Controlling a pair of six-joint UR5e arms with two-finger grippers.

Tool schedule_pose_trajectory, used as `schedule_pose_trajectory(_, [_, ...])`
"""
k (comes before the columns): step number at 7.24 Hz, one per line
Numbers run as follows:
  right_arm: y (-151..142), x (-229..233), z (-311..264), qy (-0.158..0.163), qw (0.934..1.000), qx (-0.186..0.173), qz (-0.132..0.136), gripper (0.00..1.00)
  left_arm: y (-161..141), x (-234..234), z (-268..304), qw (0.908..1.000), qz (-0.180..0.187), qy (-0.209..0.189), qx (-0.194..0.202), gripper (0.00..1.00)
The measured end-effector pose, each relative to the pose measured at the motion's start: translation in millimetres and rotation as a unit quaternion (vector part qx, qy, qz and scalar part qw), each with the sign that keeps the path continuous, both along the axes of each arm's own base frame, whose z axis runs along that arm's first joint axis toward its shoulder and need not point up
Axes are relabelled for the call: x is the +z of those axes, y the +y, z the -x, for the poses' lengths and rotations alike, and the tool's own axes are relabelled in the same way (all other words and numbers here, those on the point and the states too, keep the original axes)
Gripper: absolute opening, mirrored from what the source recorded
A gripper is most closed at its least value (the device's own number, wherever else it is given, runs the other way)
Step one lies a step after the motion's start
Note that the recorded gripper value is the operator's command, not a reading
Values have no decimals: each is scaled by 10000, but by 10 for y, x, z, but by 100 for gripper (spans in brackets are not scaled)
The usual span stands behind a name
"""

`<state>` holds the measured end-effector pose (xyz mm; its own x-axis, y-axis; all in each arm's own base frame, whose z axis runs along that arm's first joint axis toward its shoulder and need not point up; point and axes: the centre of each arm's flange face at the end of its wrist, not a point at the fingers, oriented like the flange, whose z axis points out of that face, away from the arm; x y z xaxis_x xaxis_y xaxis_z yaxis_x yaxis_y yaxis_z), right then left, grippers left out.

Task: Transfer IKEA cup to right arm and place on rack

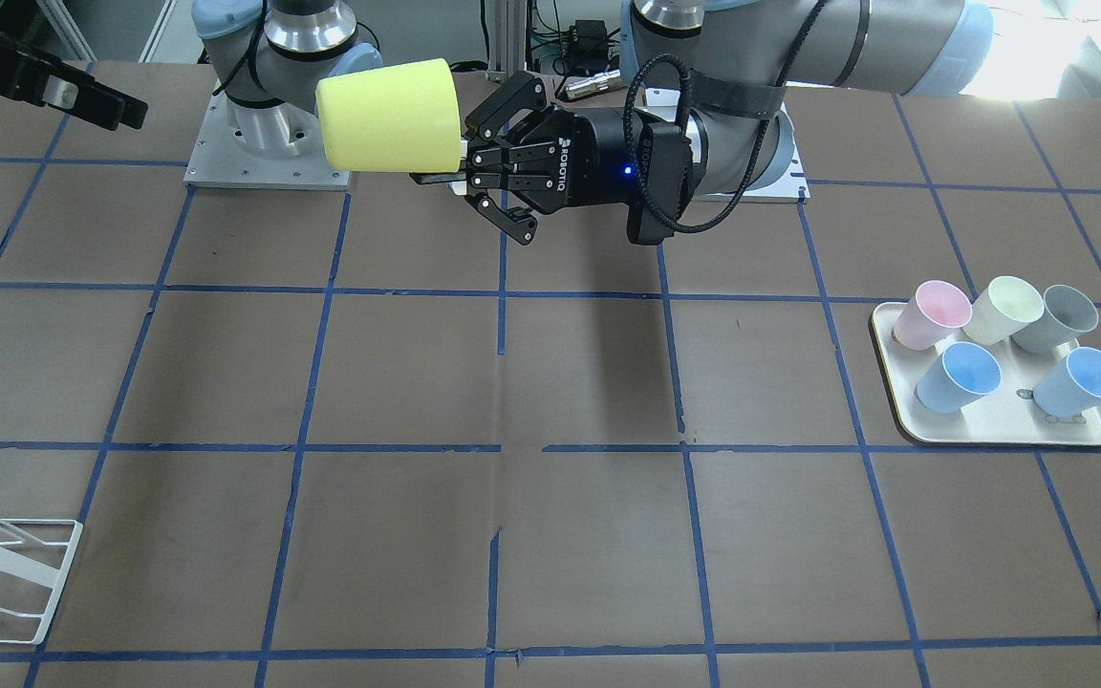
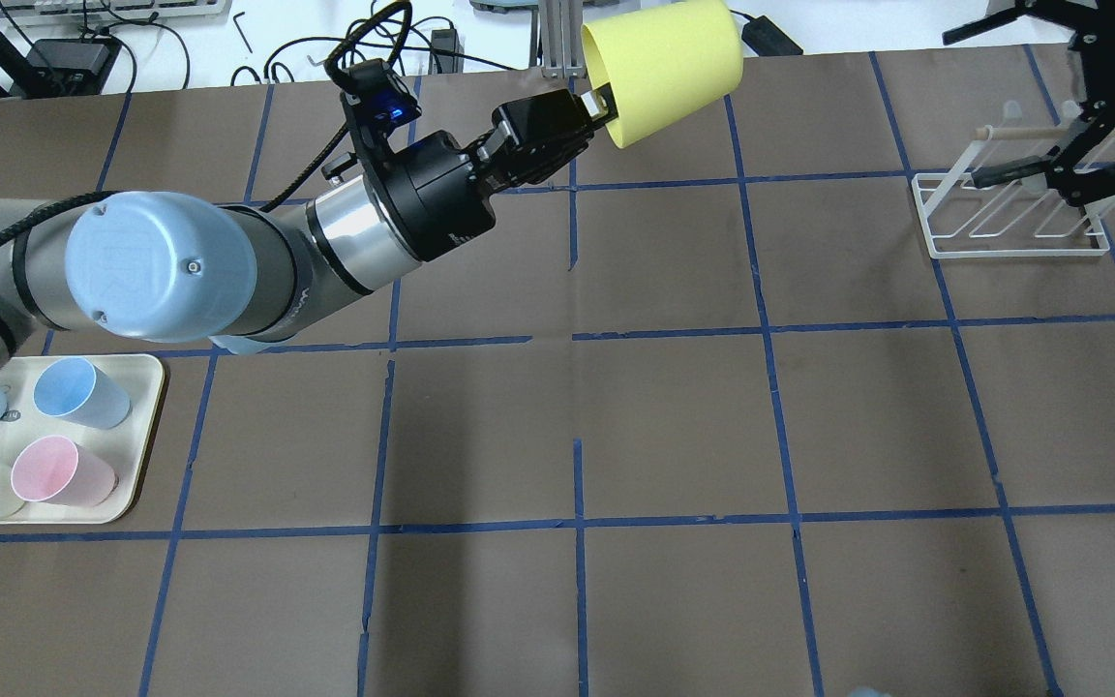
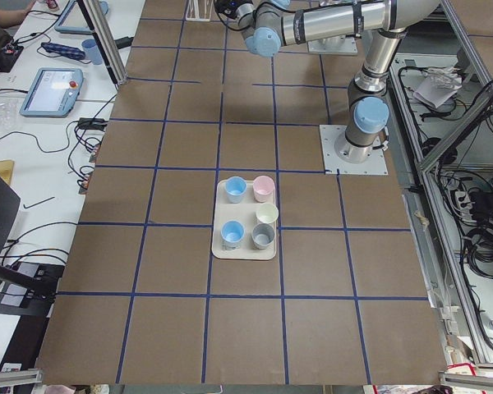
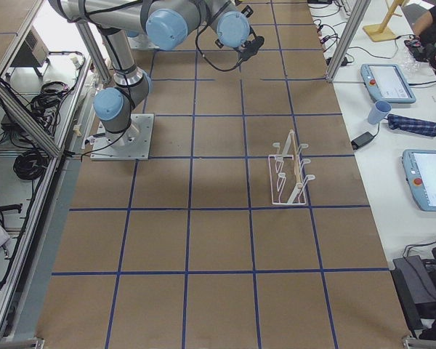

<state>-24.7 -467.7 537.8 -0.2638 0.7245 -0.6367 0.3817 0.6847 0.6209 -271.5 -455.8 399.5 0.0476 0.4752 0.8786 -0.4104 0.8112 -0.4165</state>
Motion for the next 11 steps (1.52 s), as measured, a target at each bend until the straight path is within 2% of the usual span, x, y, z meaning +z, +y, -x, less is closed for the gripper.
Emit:
schedule_pose_trajectory(1, [35,48,-61,-313,9992,-168,-161,100,36,4,40,10000,-40,3,-55,0])
schedule_pose_trajectory(3, [131,127,-179,-587,9965,-335,-483,100,129,20,89,9993,-312,8,-224,0])
schedule_pose_trajectory(4, [154,140,-255,-629,9952,-344,-664,100,188,43,100,9982,-465,-17,-390,0])
schedule_pose_trajectory(6, [176,176,-538,-666,9875,-394,-1372,100,292,77,116,9956,-682,-81,-643,0])
schedule_pose_trajectory(7, [167,181,-632,-686,9834,-443,-1623,100,329,86,144,9949,-719,-86,-698,0])
schedule_pose_trajectory(9, [157,158,-746,-702,9763,-485,-1990,100,402,102,226,9942,-730,-85,-790,0])
schedule_pose_trajectory(11, [156,131,-822,-701,9719,-478,-2195,100,414,96,250,9940,-739,-80,-807,0])
